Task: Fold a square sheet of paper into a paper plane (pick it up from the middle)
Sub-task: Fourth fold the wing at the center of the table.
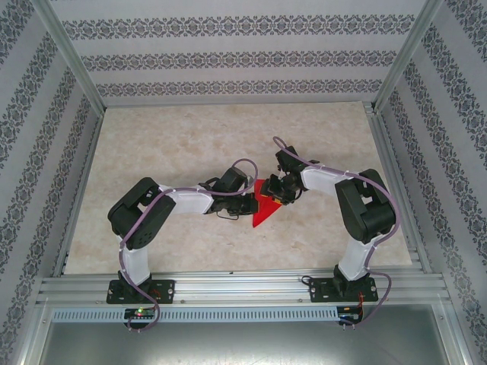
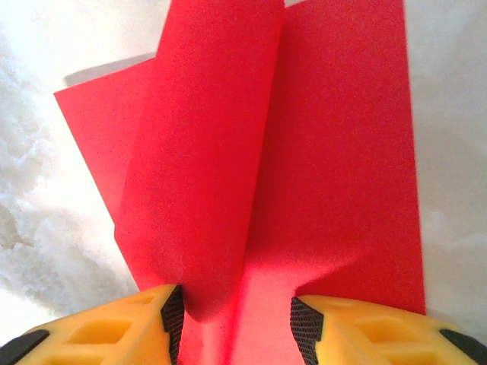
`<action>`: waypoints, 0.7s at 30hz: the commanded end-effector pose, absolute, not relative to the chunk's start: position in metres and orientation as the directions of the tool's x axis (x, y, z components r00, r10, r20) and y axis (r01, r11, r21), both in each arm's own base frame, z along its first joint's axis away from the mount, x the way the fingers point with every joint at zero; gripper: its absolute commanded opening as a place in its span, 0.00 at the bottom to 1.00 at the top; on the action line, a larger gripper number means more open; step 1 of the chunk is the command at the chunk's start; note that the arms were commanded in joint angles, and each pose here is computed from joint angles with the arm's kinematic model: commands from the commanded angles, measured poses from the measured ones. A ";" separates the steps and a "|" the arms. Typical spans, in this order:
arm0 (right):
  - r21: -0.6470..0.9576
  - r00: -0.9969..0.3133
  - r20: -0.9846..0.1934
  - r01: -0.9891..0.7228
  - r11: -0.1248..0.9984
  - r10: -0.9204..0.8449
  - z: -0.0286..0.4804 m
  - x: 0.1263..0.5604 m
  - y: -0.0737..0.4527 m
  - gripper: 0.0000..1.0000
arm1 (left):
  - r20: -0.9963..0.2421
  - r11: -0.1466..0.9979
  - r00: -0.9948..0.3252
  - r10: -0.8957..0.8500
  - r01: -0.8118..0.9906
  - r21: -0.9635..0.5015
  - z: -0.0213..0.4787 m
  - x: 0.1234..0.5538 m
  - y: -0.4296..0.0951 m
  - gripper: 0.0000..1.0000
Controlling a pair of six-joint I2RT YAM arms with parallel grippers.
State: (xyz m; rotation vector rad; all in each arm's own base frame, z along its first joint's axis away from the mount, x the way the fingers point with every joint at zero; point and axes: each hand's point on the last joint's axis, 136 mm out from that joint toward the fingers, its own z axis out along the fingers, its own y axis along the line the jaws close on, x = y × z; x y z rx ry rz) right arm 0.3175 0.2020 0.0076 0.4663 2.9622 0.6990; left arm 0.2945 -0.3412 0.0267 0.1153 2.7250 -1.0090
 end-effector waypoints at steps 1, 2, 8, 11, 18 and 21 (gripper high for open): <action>0.108 -0.942 0.132 0.324 0.940 0.310 -0.079 0.257 0.148 0.48 | -0.241 0.771 -0.970 0.020 0.169 -0.614 0.022 0.292 -0.343 0.10; 0.107 -0.942 0.134 0.324 0.940 0.309 -0.080 0.257 0.149 0.48 | -0.240 0.771 -0.971 0.019 0.167 -0.615 0.022 0.292 -0.343 0.10; 0.097 -0.943 0.141 0.315 0.944 0.300 -0.084 0.255 0.149 0.48 | -0.245 0.763 -0.969 0.019 0.172 -0.622 0.027 0.292 -0.345 0.10; 0.094 -0.944 0.143 0.313 0.945 0.299 -0.084 0.254 0.149 0.48 | -0.262 0.754 -0.965 0.015 0.183 -0.631 0.037 0.293 -0.345 0.11; 0.095 -0.944 0.137 0.313 0.945 0.299 -0.083 0.254 0.149 0.48 | -0.279 0.729 -0.960 -0.028 0.171 -0.662 0.061 0.287 -0.339 0.17; 0.100 -0.943 0.138 0.316 0.943 0.301 -0.083 0.254 0.150 0.48 | -0.255 0.721 -0.965 -0.066 0.131 -0.681 0.062 0.282 -0.334 0.19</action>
